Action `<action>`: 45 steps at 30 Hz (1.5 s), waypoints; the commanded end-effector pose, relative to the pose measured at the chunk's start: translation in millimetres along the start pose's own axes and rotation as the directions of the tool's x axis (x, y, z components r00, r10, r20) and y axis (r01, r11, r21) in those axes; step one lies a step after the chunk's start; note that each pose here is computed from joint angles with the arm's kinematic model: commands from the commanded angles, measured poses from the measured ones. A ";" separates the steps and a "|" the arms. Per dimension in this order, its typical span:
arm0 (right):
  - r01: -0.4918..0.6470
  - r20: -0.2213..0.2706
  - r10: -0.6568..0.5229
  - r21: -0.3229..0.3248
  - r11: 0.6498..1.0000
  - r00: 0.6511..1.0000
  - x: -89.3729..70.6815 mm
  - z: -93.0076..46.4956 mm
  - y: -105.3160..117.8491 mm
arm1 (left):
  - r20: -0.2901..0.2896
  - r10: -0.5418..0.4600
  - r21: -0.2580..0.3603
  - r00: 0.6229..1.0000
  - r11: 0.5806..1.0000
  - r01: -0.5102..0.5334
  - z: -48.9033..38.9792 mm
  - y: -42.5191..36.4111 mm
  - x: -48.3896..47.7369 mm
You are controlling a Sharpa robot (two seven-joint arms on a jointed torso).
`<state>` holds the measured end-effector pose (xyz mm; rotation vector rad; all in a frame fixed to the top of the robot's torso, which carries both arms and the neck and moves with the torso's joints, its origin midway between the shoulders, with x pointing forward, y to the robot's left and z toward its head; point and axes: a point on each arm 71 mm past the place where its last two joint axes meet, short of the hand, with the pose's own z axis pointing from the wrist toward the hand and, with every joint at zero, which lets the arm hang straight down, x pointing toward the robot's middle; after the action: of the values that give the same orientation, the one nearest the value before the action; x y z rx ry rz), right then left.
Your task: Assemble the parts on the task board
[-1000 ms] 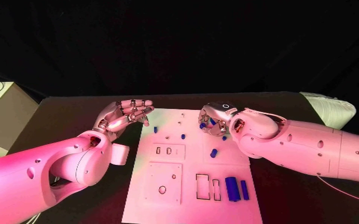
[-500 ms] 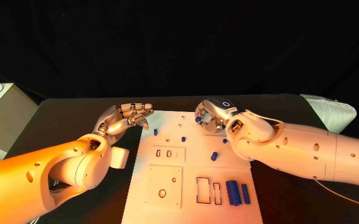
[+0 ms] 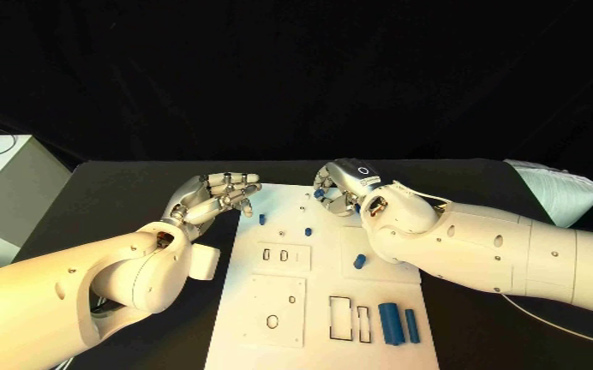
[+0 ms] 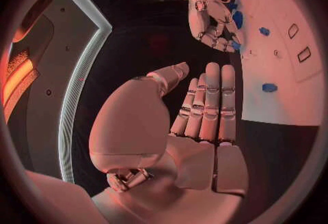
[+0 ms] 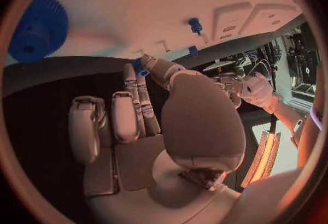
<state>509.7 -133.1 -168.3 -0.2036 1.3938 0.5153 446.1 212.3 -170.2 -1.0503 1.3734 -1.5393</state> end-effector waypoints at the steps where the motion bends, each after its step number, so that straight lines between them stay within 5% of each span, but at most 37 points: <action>1: -0.003 -0.012 0.003 0.010 1.000 1.000 1.7 3.6 2.1 | -0.029 -0.018 0.005 0.999 1.000 0.018 1.0 -1.0 4.1; 45: 0.042 -0.031 -0.042 0.022 0.999 0.999 10.2 20.7 20.1 | -0.036 -0.023 -0.001 0.999 1.000 0.023 0.9 -1.7 3.9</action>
<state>519.7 -105.5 -170.3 -0.2062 1.4134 0.4804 446.2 210.9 -170.0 -1.0560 1.3848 -1.5512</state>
